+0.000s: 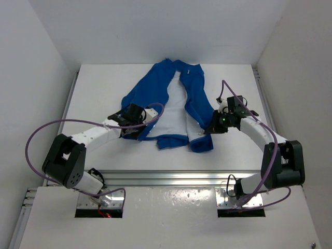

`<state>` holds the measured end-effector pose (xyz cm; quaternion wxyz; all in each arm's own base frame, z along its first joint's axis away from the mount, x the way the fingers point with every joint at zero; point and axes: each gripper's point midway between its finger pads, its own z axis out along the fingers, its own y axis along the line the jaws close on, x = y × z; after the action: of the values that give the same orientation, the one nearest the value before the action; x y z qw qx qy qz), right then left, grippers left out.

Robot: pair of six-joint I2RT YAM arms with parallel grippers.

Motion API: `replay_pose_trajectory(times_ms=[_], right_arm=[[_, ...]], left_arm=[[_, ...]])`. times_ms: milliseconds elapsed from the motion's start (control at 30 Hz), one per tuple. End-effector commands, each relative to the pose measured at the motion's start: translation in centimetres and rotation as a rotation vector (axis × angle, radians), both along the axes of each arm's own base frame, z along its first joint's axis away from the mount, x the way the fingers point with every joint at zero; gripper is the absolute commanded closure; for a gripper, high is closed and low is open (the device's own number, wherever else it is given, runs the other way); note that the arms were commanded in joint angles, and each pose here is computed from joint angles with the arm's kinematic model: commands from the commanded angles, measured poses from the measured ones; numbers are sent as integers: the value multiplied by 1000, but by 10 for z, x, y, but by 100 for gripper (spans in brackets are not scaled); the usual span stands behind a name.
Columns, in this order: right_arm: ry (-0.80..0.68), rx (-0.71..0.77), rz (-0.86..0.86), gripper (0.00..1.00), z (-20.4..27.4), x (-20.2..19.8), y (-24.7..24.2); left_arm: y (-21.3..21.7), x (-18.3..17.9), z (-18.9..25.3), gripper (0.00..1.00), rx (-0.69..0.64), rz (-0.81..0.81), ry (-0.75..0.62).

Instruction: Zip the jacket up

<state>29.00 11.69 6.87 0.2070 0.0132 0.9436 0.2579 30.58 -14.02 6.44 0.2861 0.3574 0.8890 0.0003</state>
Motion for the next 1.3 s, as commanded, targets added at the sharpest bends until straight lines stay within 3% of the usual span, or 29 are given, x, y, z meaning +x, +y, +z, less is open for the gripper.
replay_pose_trajectory(times_ms=[0,133,233,267,367,933,1067,1267], right_arm=[[-70,40,62,100,24,5,14],[-74,49,95,100,24,-4,20],[-72,62,109,100,25,-7,23],[-72,64,106,100,26,-8,23],[-69,73,112,100,28,-9,25],[-72,88,103,100,30,-1,28],[-67,88,100,100,30,-1,28],[-68,92,99,100,29,0,29]], left_arm=[[-3,-3,4,97,-51,-46,14],[-28,-9,12,71,-180,-123,71],[-39,-7,19,60,-243,-118,98],[-42,-5,24,53,-259,-117,94],[-42,-1,19,41,-238,-74,109],[-27,-1,-29,41,-10,138,120],[-27,7,-34,43,2,178,115],[-37,13,-31,55,-27,164,118]])
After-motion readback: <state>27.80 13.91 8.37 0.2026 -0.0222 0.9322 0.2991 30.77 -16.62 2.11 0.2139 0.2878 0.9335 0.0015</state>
